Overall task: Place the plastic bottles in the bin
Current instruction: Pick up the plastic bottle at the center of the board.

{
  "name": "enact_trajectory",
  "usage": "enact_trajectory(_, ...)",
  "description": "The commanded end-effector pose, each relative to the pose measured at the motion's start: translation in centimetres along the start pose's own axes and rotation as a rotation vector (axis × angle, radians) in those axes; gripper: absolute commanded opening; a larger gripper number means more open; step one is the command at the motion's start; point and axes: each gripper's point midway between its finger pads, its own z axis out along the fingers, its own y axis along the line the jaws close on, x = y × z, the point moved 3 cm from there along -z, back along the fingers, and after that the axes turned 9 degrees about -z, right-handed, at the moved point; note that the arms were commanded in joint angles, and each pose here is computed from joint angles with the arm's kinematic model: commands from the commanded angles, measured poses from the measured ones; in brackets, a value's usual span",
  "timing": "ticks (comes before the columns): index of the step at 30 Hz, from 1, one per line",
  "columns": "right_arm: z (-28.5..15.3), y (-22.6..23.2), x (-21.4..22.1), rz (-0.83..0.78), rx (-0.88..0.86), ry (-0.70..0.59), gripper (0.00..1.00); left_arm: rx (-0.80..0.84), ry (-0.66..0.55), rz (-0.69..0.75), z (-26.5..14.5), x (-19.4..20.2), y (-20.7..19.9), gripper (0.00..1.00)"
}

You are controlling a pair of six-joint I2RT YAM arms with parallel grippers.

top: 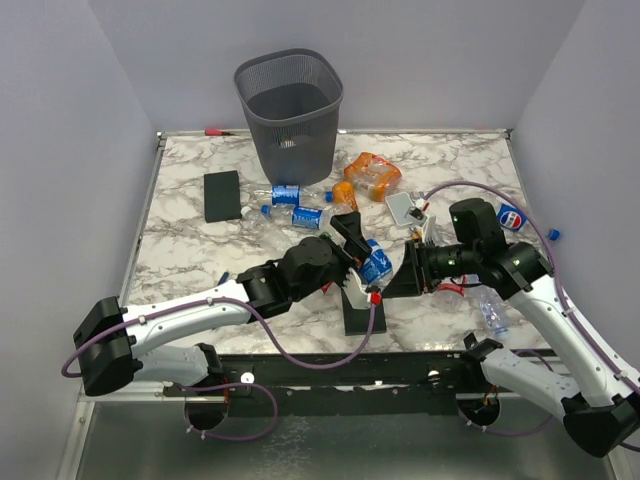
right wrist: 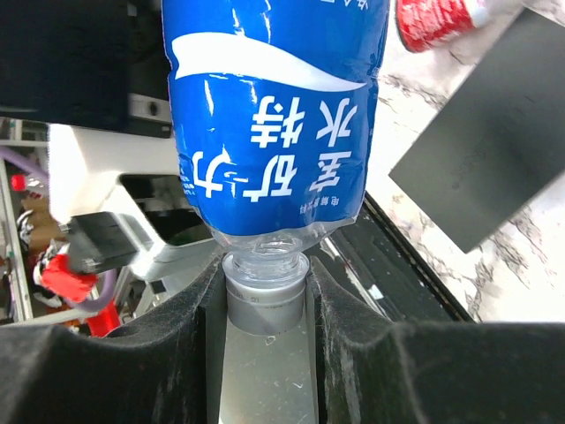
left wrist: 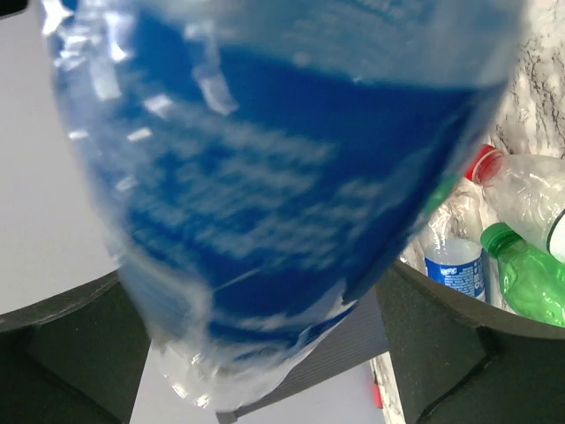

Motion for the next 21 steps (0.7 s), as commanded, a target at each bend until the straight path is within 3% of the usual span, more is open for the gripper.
enact_trajectory(1, -1.0, 2.9, -1.5, -0.082, -0.129, -0.055, 0.01, 0.009, -0.058, 0.019, 0.0, -1.3, 0.6, 0.98)
enact_trajectory(11, -1.2, 3.6, -1.7, -0.095, -0.179, -0.066, 0.00, -0.030, -0.066, -0.011, -0.4, -1.5, 1.4, 0.74)
enact_trajectory(16, -1.5, 4.0, -1.9, -0.113, -0.188, -0.082, 0.01, -0.043, -0.063, -0.023, -0.6, -1.4, 1.4, 0.47)
enact_trajectory(18, -1.6, 4.2, -2.1, -0.123, -0.192, -0.094, 0.01, -0.048, -0.064, -0.031, -0.7, -1.4, 1.5, 0.44)
enact_trajectory(19, -1.7, 4.3, -2.2, -0.127, -0.193, -0.099, 0.05, -0.052, -0.064, -0.035, -0.8, -1.4, 1.6, 0.44)
enact_trajectory(21, -2.0, 4.6, -2.6, -0.136, -0.190, -0.115, 0.40, -0.062, -0.069, -0.058, -0.9, -1.5, 1.8, 0.44)
